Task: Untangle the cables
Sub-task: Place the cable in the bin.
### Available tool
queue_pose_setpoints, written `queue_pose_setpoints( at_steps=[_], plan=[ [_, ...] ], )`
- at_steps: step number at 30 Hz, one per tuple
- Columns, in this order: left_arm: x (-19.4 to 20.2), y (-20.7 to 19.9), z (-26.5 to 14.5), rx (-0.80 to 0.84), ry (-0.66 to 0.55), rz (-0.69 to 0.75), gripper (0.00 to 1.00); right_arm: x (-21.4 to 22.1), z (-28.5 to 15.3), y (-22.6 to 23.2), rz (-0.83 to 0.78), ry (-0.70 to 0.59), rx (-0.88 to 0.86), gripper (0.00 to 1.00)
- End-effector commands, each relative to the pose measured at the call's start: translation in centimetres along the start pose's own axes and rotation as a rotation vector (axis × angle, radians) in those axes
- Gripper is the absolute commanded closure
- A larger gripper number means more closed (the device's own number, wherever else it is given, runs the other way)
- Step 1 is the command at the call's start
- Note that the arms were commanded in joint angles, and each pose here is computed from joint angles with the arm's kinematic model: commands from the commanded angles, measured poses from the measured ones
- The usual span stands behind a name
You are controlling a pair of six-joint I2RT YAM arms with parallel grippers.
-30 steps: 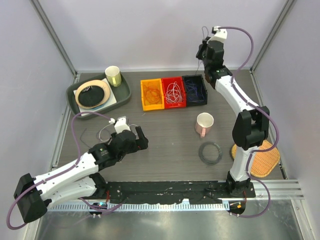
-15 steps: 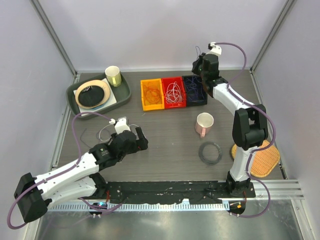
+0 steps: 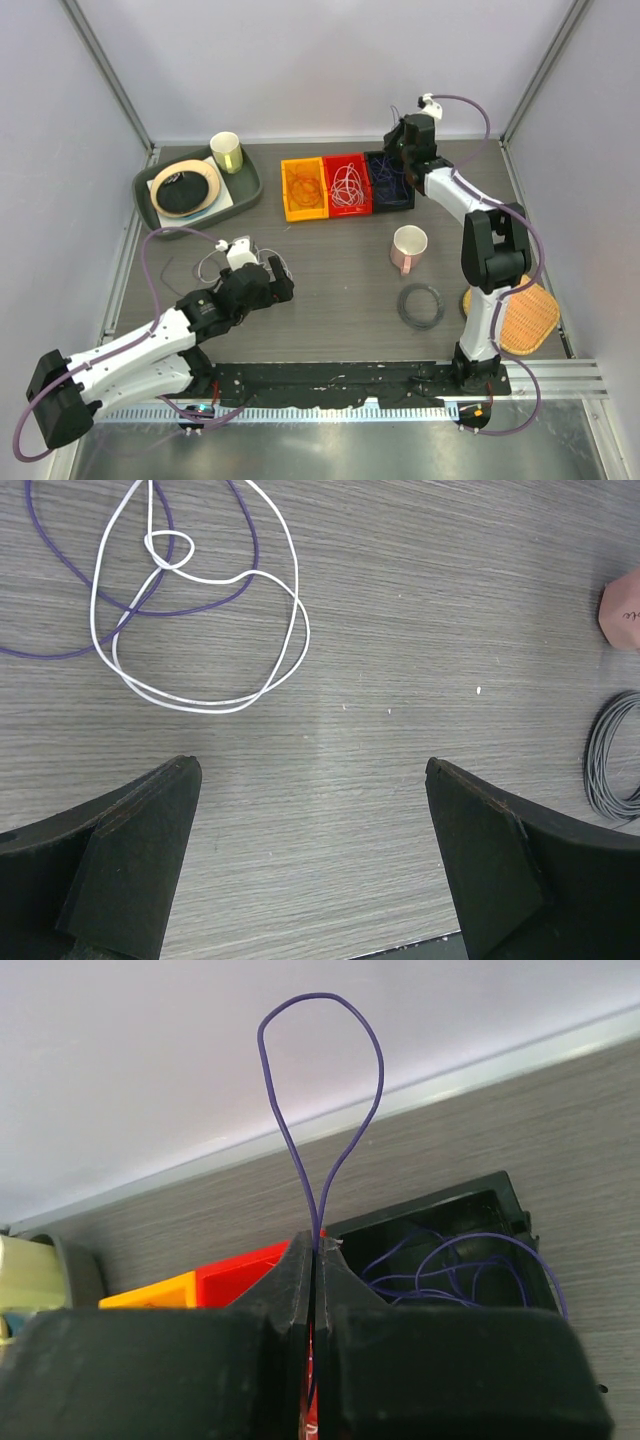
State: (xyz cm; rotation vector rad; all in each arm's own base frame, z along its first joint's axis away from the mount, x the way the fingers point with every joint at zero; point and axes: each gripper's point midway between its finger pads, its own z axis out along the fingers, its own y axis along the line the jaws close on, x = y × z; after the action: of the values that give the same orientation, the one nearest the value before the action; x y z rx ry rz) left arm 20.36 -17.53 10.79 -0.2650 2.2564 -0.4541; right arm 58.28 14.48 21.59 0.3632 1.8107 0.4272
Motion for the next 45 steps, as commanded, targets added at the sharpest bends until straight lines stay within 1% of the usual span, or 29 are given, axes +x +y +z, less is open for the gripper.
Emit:
queue_pose_setpoints(
  at_steps=[1,7,12,17,20,21,27,33,36,37,38,45],
  plan=[
    [-0.9,0.2,-0.1,-0.006,-0.041,-0.025,0.0,2.5,1.7,-2.9,0.059,0.048,0.06,0.99],
    [-0.9,0.3,0.0,-0.01,-0.043,-0.025,0.0,5.1,2.8,-4.9,0.05,0.1,0.117,0.99],
    [-0.8,0.3,0.0,-0.005,-0.042,-0.028,0.0,8.2,3.4,-6.7,0.034,0.178,0.169,0.99],
    [-0.7,0.2,0.1,-0.005,-0.037,-0.026,0.0,9.6,3.5,-8.4,0.014,0.209,0.236,0.99],
    [-0.7,0.2,0.1,-0.003,-0.039,-0.028,0.0,9.8,3.8,-8.5,0.0,0.213,0.238,0.99],
    [-0.7,0.2,0.1,0.0,-0.04,-0.029,0.0,10.7,3.7,-9.0,-0.013,0.244,0.254,0.98],
    [-0.5,0.3,0.4,-0.008,-0.032,-0.022,0.0,10.2,4.2,-8.9,-0.036,0.257,0.263,0.94],
    [-0.5,0.0,0.4,0.003,-0.031,-0.019,0.0,7.2,3.7,-8.0,-0.095,0.232,0.265,0.86],
    [-0.5,-0.2,0.5,0.008,-0.031,-0.021,0.0,5.9,3.0,-6.9,-0.094,0.217,0.239,0.79],
    [-0.5,-0.2,0.5,0.01,-0.031,-0.021,0.0,5.5,2.9,-6.8,-0.091,0.212,0.232,0.73],
    [-0.5,-0.3,0.5,0.012,-0.03,-0.021,0.0,5.1,2.5,-6.4,-0.092,0.212,0.225,0.7],
    [-0.6,-0.5,0.2,0.029,-0.033,-0.028,0.0,3.5,1.2,-5.3,-0.081,0.198,0.2,0.62]
  ],
)
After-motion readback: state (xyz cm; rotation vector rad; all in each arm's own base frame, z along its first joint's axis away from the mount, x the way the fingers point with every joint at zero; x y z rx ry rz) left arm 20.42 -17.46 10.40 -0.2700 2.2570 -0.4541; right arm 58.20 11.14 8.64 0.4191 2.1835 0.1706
